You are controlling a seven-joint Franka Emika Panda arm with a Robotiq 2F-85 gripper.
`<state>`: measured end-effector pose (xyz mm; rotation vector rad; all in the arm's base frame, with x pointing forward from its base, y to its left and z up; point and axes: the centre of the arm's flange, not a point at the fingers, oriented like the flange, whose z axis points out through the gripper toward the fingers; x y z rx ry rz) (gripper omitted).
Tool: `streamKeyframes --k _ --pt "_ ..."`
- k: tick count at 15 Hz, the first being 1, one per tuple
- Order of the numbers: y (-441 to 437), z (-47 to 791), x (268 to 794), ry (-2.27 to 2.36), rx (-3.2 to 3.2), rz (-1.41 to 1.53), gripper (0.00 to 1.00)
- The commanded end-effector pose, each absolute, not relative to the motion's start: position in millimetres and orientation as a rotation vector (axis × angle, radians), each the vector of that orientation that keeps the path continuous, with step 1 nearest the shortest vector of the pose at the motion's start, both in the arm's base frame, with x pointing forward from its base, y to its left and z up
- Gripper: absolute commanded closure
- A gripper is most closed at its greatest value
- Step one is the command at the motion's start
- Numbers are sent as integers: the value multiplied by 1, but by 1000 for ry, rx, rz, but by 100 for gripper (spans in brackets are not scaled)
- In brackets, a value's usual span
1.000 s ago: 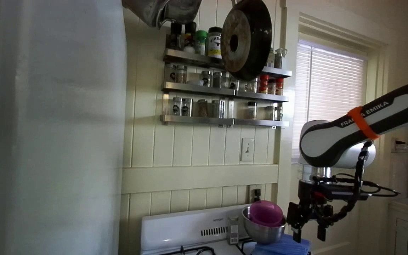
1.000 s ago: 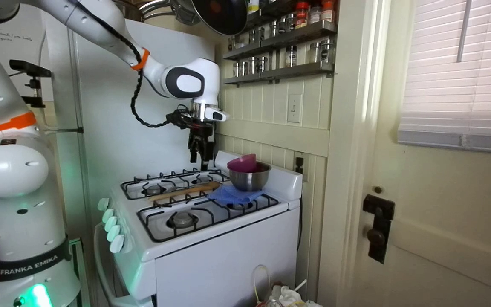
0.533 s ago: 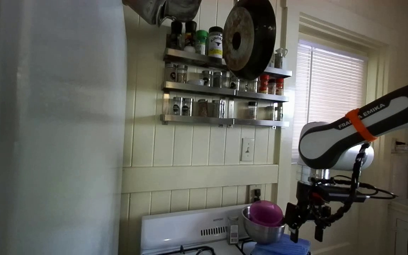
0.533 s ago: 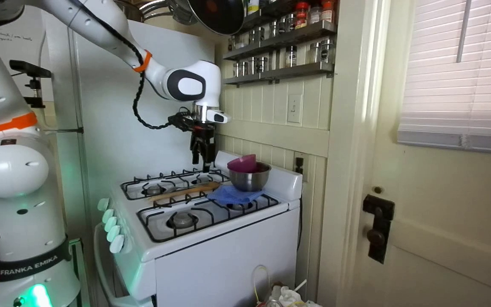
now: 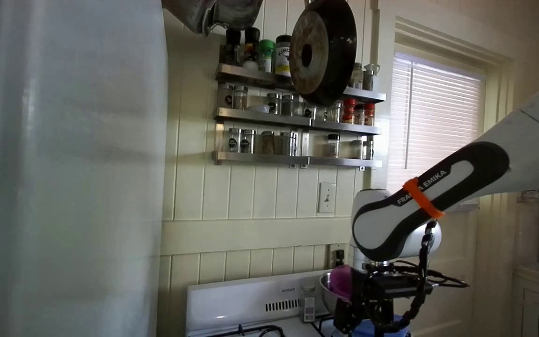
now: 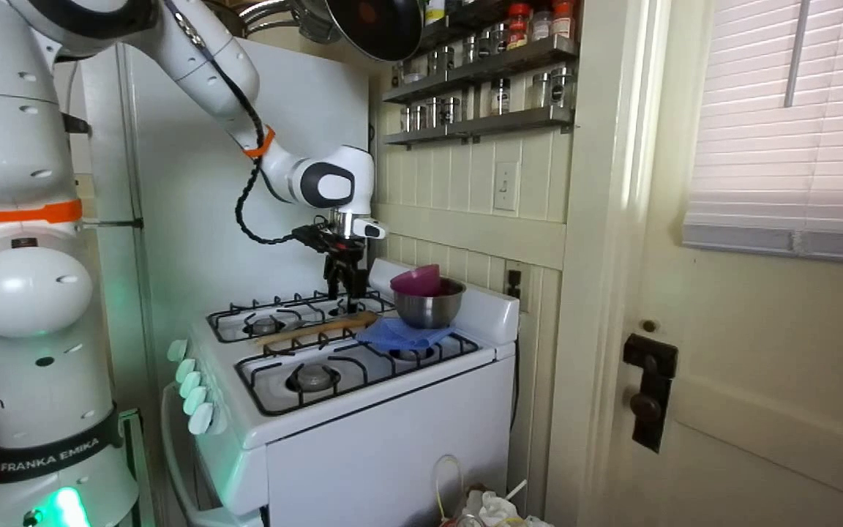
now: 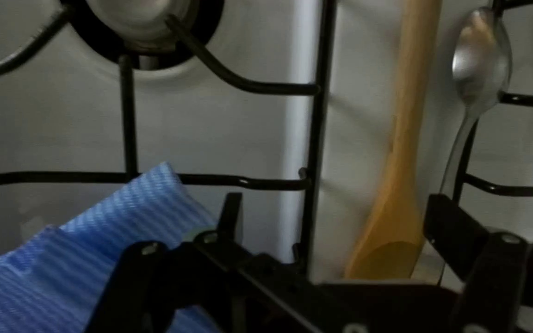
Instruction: Pick up the spoon
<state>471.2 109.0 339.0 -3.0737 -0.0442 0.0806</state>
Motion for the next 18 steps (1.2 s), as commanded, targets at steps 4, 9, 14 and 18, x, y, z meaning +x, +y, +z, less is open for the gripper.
streamKeyframes --k 4,9,14,18 --pt "137 322 491 -75 -3081 101 0" --pt "150 311 509 -95 -3083 128 0" --pt "181 301 522 41 -3112 111 0" --pt "204 297 521 239 -3162 119 0"
